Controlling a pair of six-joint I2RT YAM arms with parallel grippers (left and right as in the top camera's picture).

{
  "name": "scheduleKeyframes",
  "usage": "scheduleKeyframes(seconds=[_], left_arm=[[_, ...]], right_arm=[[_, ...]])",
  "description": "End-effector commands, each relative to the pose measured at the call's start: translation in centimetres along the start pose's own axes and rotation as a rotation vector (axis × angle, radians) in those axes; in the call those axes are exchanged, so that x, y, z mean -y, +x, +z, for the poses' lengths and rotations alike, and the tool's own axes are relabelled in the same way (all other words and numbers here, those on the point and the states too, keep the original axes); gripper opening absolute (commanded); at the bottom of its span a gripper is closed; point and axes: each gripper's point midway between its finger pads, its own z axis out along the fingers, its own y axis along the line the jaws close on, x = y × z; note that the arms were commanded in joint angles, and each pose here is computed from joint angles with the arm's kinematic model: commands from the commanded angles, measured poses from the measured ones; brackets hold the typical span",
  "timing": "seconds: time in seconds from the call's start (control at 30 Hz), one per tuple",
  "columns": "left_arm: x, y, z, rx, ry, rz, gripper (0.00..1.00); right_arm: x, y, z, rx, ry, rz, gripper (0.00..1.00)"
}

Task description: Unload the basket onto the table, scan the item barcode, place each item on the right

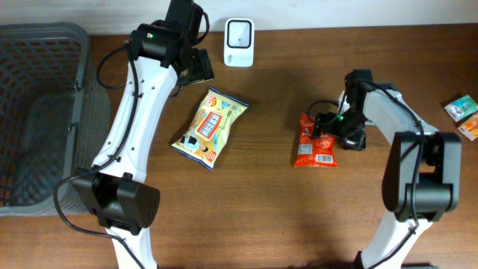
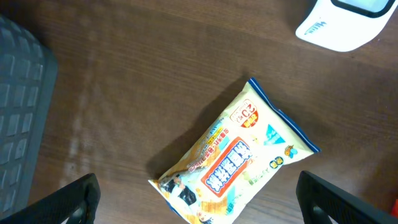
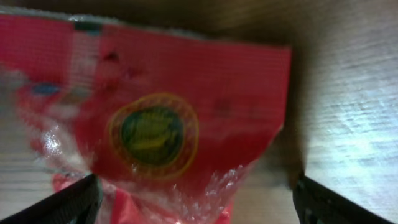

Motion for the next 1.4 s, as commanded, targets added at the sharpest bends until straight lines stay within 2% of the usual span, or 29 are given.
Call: scheduleKeyframes(seconds=[0.0, 0.03, 0.07, 0.1, 0.13, 0.23, 0.3, 0.37, 0.43, 0.53, 0.6, 0.63, 0.67, 0.7, 0.73, 0.77, 0.8, 0.87, 0.93, 0.97, 1.0, 1.07, 1.13, 1.33, 1.37], left_arm=[[0.0, -0.3, -0.8, 0.015, 0.013, 0.001, 0.99], [0.0, -0.3, -0.8, 0.015, 0.013, 0.001, 0.99], [0.0, -0.3, -0.8, 0.015, 0.013, 0.001, 0.99], [0.0, -0.3, -0.8, 0.015, 0.013, 0.001, 0.99], [0.0, -0.3, -0.8, 0.015, 0.013, 0.001, 0.99], [0.0, -0.3, -0.8, 0.015, 0.012, 0.001, 0.99], [0.0, -0.3, -0.8, 0.015, 0.013, 0.001, 0.99], [0.0, -0.3, -0.8, 0.015, 0.013, 0.001, 0.99], [0.0, -0.3, -0.8, 0.015, 0.012, 0.001, 0.99], [0.0, -0.3, -0.8, 0.015, 0.013, 0.001, 0.99], [0.0, -0.3, -0.8, 0.015, 0.013, 0.001, 0.99], [0.0, -0.3, -0.8, 0.015, 0.012, 0.001, 0.99], [0.0, -0.3, -0.8, 0.015, 0.013, 0.001, 0.99], [0.0, -0.3, -0.8, 0.015, 0.013, 0.001, 0.99], [0.0, -0.3, -0.8, 0.015, 0.013, 0.001, 0.99], [0.0, -0.3, -0.8, 0.015, 0.013, 0.001, 0.99], [0.0, -0.3, -0.8, 0.015, 0.013, 0.001, 0.99], [0.0, -0.3, -0.8, 0.015, 0.013, 0.001, 0.99], [0.0, -0.3, -0.8, 0.015, 0.013, 0.001, 0.99], [0.0, -0.3, -0.8, 0.015, 0.013, 0.001, 0.99], [0.0, -0.3, -0.8, 0.015, 0.013, 0.001, 0.99], [0.0, -0.3, -0.8, 0.015, 0.012, 0.001, 0.99], [0.0, -0.3, -0.8, 0.015, 0.013, 0.001, 0.99], [0.0, -0.3, -0.8, 0.015, 0.013, 0.001, 0.99], [0.0, -0.3, -0.8, 0.015, 0.012, 0.001, 0.99]], right_arm=[[-0.1, 1.2, 1.9, -0.034, -0.029, -0.003, 0.55], [-0.4, 0.5, 1.2, -0.013, -0.034, -0.008, 0.23], [-0.7, -0.1, 0.3, 0.003, -0.035, -0.013, 0.11], [-1.0, -1.0, -1.1, 0.024, -0.03, -0.017, 0.07], [-1.1, -1.8, -2.6, 0.043, -0.004, -0.02, 0.04], [0.1, -4.1, -9.9, 0.116, 0.181, -0.013, 0.04], [3.2, -4.9, -15.8, 0.225, 0.463, 0.108, 0.04], [5.4, -5.0, -18.0, 0.327, 0.717, 0.186, 0.04], [5.8, -5.1, -17.6, 0.393, 0.824, 0.257, 0.04], [5.3, -5.1, -14.4, 0.468, 1.023, 0.25, 0.12], [3.9, -4.9, -11.8, 0.458, 1.079, 0.179, 0.13], [1.6, -4.6, -8.6, 0.436, 1.095, 0.087, 0.14], [0.1, -4.2, -6.9, 0.431, 1.098, 0.033, 0.21], [-1.5, -3.5, -5.2, 0.415, 1.088, -0.021, 0.3], [-2.7, -2.9, -4.2, 0.406, 1.083, -0.062, 0.66], [-4.3, -2.2, -3.8, 0.409, 1.077, -0.116, 0.92], [-5.9, -1.6, -3.5, 0.421, 1.062, -0.152, 0.99], [-9.4, -0.7, -4.4, 0.436, 0.997, -0.19, 0.99], [-11.3, -1.2, -7.7, 0.44, 0.913, -0.149, 0.99], [-11.4, -1.6, -8.7, 0.408, 0.883, -0.151, 0.99], [-11.1, -2.2, -9.2, 0.312, 0.824, -0.208, 0.99], [-9.2, -2.6, -8.6, 0.173, 0.759, -0.268, 0.99], [-5.7, -2.4, -6.5, 0.081, 0.758, -0.202, 0.99], [0.0, -2.5, 0.1, 0.082, 0.795, -0.135, 0.99], [1.1, -2.6, 0.2, 0.087, 0.821, -0.127, 0.96]])
